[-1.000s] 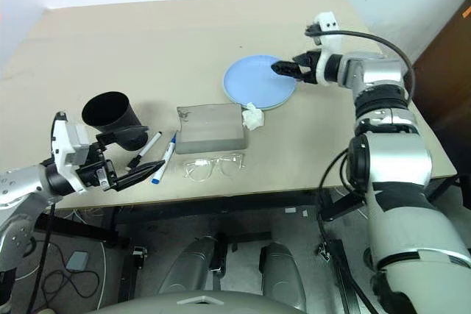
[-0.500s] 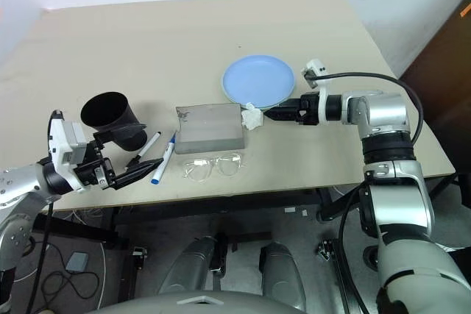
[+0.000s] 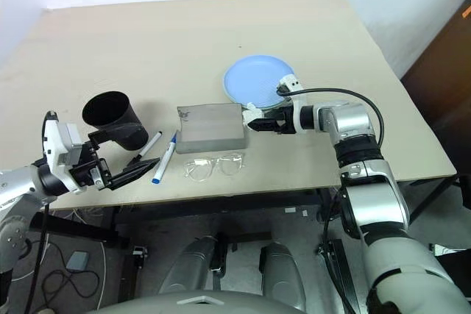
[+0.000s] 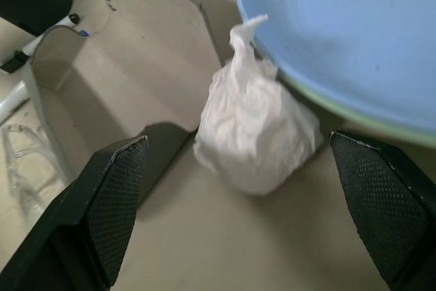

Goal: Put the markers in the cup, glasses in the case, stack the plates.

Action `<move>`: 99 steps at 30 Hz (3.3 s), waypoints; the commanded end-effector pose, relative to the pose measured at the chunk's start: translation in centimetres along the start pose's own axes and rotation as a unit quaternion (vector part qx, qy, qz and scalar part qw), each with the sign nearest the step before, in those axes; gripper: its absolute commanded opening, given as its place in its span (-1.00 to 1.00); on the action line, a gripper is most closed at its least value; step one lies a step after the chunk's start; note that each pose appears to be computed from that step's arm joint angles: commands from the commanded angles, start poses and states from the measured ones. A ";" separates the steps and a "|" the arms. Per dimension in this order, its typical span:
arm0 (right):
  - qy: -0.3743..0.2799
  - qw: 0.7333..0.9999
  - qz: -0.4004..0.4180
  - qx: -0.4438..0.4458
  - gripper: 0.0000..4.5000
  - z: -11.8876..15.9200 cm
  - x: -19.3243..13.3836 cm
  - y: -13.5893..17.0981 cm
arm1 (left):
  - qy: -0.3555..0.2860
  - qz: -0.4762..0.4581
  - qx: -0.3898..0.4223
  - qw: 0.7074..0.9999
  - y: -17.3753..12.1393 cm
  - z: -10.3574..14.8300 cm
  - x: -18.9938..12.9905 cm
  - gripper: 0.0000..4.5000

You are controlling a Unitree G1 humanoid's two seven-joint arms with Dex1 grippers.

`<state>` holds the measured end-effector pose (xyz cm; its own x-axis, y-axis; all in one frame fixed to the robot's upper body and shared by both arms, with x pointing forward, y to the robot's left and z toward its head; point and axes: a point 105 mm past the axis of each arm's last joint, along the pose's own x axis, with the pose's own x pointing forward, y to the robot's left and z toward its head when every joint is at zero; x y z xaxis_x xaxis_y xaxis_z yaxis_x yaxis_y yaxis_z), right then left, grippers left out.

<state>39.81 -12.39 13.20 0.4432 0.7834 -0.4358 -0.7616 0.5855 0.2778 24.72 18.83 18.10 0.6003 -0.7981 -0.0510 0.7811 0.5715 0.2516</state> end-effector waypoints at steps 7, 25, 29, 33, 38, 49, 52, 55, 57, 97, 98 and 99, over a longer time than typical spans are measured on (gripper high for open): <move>-0.009 0.998 -0.006 -0.057 -0.09 1.5 0.1 -0.1 | -0.017 0.002 0.023 1.000 0.0 1.1 0.4 1.00; -0.160 0.978 -0.090 -0.101 -1.00 10.2 -4.1 -1.6 | -0.019 0.006 0.023 1.000 0.3 1.5 0.3 1.00; -0.161 0.974 -0.135 -0.084 -1.00 9.9 -2.4 -3.0 | -0.018 0.007 0.024 1.000 0.3 1.5 0.3 1.00; -0.133 0.974 -0.164 -0.082 -1.00 8.8 -0.7 -3.6 | -0.014 0.006 0.026 1.000 0.4 1.5 0.3 1.00; -0.135 0.976 -0.149 -0.085 -0.31 9.3 -0.1 -2.9 | -0.012 0.010 0.027 1.000 0.5 1.5 0.2 1.00; -0.103 0.978 -0.086 -0.161 0.97 10.7 -1.4 -1.2 | -0.010 0.008 0.024 1.000 0.4 1.1 -0.3 1.00; -0.089 0.977 0.015 -0.192 0.97 10.9 -1.2 1.7 | -0.009 0.007 0.023 1.000 0.3 1.1 -0.4 1.00; -0.062 0.967 0.118 -0.215 0.97 10.1 -1.1 5.2 | -0.007 0.008 0.023 1.000 0.3 1.0 -0.6 1.00; -0.050 0.959 0.166 -0.223 0.97 9.5 -1.0 7.3 | -0.004 0.011 0.022 1.000 0.3 1.0 -0.8 1.00; 0.245 0.896 0.289 -0.232 -0.04 -1.1 5.4 13.1 | 0.001 0.009 0.023 1.000 0.1 1.9 0.5 1.00; 0.246 0.895 0.288 -0.234 -0.21 -1.1 5.4 13.1 | 0.001 0.009 0.023 1.000 0.1 1.9 0.5 1.00; 0.246 0.895 0.287 -0.236 -0.21 -1.2 5.4 13.0 | 0.000 0.010 0.023 1.000 0.1 1.9 0.5 1.00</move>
<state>31.85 -1.14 12.97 -0.2581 0.6702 -0.6958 -0.9605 -0.1008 0.2593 25.05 18.38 19.09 0.6263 -0.7772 -0.0614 0.7620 0.5937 0.2586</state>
